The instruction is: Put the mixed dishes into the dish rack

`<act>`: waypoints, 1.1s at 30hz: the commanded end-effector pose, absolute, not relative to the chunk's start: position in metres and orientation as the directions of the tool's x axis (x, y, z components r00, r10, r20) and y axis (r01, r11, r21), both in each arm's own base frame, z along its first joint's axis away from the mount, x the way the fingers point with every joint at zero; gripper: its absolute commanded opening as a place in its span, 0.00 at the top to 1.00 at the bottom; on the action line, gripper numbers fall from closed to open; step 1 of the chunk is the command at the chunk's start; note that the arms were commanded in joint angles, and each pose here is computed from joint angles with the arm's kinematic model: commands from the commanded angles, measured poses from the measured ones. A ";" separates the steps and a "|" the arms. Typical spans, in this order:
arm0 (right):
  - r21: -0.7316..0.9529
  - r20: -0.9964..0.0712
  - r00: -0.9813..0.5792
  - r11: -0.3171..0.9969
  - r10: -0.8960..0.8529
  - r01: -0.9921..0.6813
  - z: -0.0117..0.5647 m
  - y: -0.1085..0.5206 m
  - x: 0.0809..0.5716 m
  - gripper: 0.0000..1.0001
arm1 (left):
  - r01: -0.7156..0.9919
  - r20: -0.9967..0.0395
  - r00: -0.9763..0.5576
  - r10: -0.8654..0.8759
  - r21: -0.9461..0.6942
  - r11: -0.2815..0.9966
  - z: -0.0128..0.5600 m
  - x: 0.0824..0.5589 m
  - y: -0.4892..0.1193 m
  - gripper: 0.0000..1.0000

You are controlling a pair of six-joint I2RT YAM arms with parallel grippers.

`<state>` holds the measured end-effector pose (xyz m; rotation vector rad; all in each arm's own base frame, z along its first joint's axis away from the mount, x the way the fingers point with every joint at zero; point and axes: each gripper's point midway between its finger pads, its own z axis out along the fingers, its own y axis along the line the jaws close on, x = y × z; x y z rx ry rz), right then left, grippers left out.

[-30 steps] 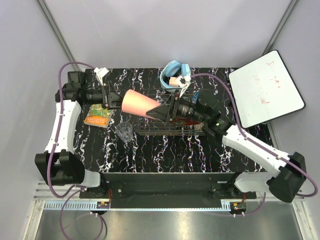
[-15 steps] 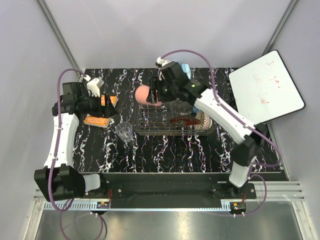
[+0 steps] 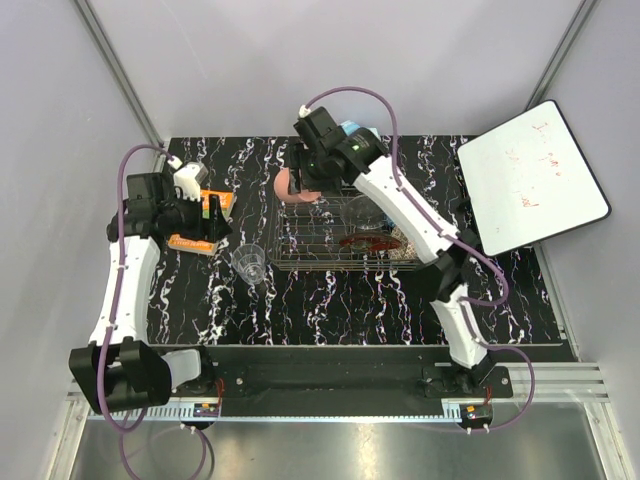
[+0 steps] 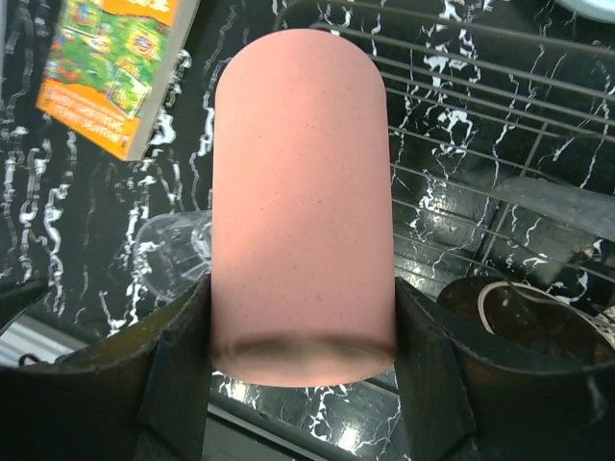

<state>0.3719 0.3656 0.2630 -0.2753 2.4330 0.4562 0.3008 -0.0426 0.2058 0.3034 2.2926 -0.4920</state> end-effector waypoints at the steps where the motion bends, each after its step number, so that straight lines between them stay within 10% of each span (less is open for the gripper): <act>1: 0.231 -0.530 -0.845 0.948 -0.065 -0.217 0.224 0.357 0.380 1.00 | 0.381 -0.787 -0.608 0.103 -0.175 0.908 0.217 0.309 -0.037 0.24; 29: 0.191 -0.428 -0.900 0.966 -0.078 -0.175 0.114 0.369 0.421 1.00 | 0.366 -0.795 -0.591 0.134 -0.117 0.923 0.204 0.312 -0.028 0.24; 33: 0.209 -0.442 -0.893 0.959 -0.081 -0.190 0.113 0.374 0.426 0.82 | 0.361 -0.792 -0.595 0.137 -0.111 0.926 0.202 0.313 -0.026 0.24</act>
